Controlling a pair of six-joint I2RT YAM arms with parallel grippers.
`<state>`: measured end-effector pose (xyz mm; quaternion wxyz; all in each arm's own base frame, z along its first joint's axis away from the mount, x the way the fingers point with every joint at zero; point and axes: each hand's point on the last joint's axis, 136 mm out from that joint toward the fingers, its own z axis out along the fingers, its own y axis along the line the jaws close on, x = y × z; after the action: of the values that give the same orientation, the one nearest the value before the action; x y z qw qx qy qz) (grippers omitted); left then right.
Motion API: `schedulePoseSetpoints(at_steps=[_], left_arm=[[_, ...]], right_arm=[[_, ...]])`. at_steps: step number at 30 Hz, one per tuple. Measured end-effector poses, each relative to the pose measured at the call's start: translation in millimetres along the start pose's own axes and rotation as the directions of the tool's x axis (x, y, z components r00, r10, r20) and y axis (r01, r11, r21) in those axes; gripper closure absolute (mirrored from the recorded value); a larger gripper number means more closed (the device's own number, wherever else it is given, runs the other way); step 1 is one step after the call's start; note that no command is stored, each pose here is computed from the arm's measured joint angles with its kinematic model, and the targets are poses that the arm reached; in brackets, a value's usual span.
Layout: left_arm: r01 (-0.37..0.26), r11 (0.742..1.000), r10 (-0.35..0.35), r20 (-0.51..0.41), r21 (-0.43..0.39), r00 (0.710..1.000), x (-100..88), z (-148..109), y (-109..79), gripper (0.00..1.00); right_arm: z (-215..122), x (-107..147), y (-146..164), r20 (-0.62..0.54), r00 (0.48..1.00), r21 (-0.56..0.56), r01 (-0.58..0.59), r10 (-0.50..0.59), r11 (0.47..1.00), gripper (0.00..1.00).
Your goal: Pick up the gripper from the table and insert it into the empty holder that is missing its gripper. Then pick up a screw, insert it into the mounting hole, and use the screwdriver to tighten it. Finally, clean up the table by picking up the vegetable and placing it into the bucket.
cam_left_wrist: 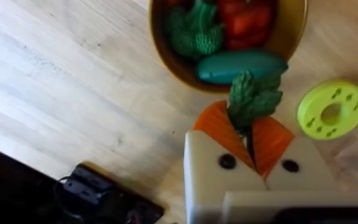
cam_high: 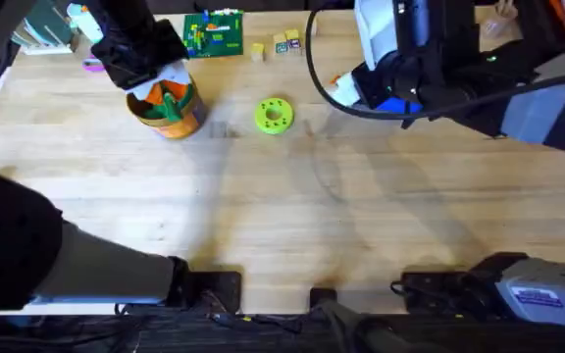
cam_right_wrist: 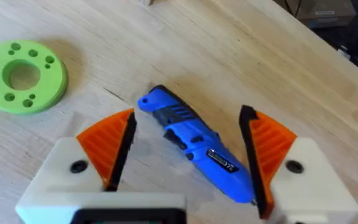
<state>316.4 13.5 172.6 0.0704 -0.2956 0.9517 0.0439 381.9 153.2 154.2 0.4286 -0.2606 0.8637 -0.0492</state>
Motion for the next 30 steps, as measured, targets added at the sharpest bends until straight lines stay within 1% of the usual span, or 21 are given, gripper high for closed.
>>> schedulePoseSetpoints(at_steps=[1, 3, 4, 6, 9, 13, 16, 18, 20, 22, 23, 25, 26, 27, 28, 29, 30], left_arm=[[0.055, 0.998, -0.055, 0.023, 0.001, 0.998, -7.4, 0.4, 2.3, 0.991], [0.137, 0.99, -0.138, 0.082, 0.024, 0.987, -25.2, 0.4, 2.5, 0.991], [0.168, 0.985, -0.171, 0.108, 0.039, 0.979, -33.4, 0.0, 2.4, 0.991], [0.206, 0.977, -0.212, 0.144, 0.06, 0.966, -45.1, -0.9, 2.4, 0.991], [0.211, 0.976, -0.217, 0.154, 0.057, 0.964, -49.5, 1.3, 3.6, 0.991], [0.188, 0.982, -0.185, 0.115, -0.016, 0.976, -46.0, 16.5, 12.2, 0.991], [0.185, 0.981, -0.179, 0.097, -0.063, 0.979, -48.6, 29.0, 19.6, 0.991], [0.189, 0.978, -0.181, 0.097, -0.084, 0.979, -50.9, 32.8, 24.5, 0.983], [0.191, 0.977, -0.181, 0.105, -0.098, 0.978, -53.0, 33.2, 29.0, 0.891], [0.194, 0.975, -0.182, 0.11, -0.105, 0.977, -54.2, 32.8, 32.0, 0.717], [0.194, 0.975, -0.181, 0.114, -0.109, 0.977, -55.0, 32.4, 33.4, 0.597], [0.191, 0.975, -0.178, 0.118, -0.116, 0.977, -55.4, 32.2, 34.7, 0.427], [0.182, 0.976, -0.168, 0.118, -0.118, 0.979, -55.4, 32.3, 34.7, 0.296], [0.172, 0.978, -0.158, 0.117, -0.119, 0.98, -55.5, 32.2, 34.6, 0.123], [0.164, 0.979, -0.151, 0.115, -0.119, 0.982, -55.4, 32.2, 34.5, 0.044], [0.146, 0.982, -0.133, 0.113, -0.122, 0.985, -55.4, 32.3, 34.6, 0.016], [0.131, 0.984, -0.117, 0.11, -0.124, 0.987, -55.1, 32.2, 34.7, 0.01]], right_arm=[[0.0, 0.0, 0.0, 0.0, 1.0, 0.0, 0.0, 0.0, 1.0, 0.01], [0.0, 0.0, 0.0, 0.0, 1.0, 0.0, 0.0, 0.0, 1.0, 0.01], [0.0, -0.1, 0.0, 0.0, 1.0, 0.0, 0.0, 0.0, 1.0, 0.01], [0.0, 0.0, 0.0, 0.0, 1.0, 0.0, 0.0, 0.0, 1.0, 0.01], [0.0, 0.0, 0.0, 0.0, 1.0, 0.0, 0.0, 0.0, 1.0, 0.01], [0.0, 0.0, 0.0, 0.0, 1.0, 0.0, 0.0, 0.0, 1.0, 0.01], [0.0, 0.0, 0.0, 0.0, 1.0, 0.0, 0.0, 0.0, 1.0, 0.01], [0.0, 0.0, 0.0, 0.0, 1.0, 0.0, 0.0, 0.0, 1.0, 0.01], [0.0, 0.0, 0.0, 0.0, 1.0, 0.0, 0.0, 0.0, 1.0, 0.01], [0.0, 0.0, 0.0, 0.0, 1.0, 0.0, 0.0, 0.0, 1.0, 0.01], [0.0, 0.0, 0.0, 0.0, 1.0, 0.0, 0.0, 0.0, 1.0, 0.01], [0.0, 0.0, 0.0, 0.0, 1.0, 0.0, 0.0, 0.0, 1.0, 0.009], [0.0, 0.0, 0.0, 0.0, 1.0, 0.0, 0.0, 0.0, 1.0, 0.01], [0.0, 0.0, 0.0, 0.0, 1.0, 0.0, 0.0, 0.0, 1.0, 0.01], [0.0, 0.0, 0.0, 0.0, 1.0, 0.0, 0.0, 0.0, 1.0, 0.01], [0.0, 0.0, 0.0, 0.0, 1.0, 0.0, 0.0, 0.0, 1.0, 0.01], [0.0, 0.0, 0.0, 0.0, 1.0, 0.0, 0.0, 0.0, 1.0, 0.01]])
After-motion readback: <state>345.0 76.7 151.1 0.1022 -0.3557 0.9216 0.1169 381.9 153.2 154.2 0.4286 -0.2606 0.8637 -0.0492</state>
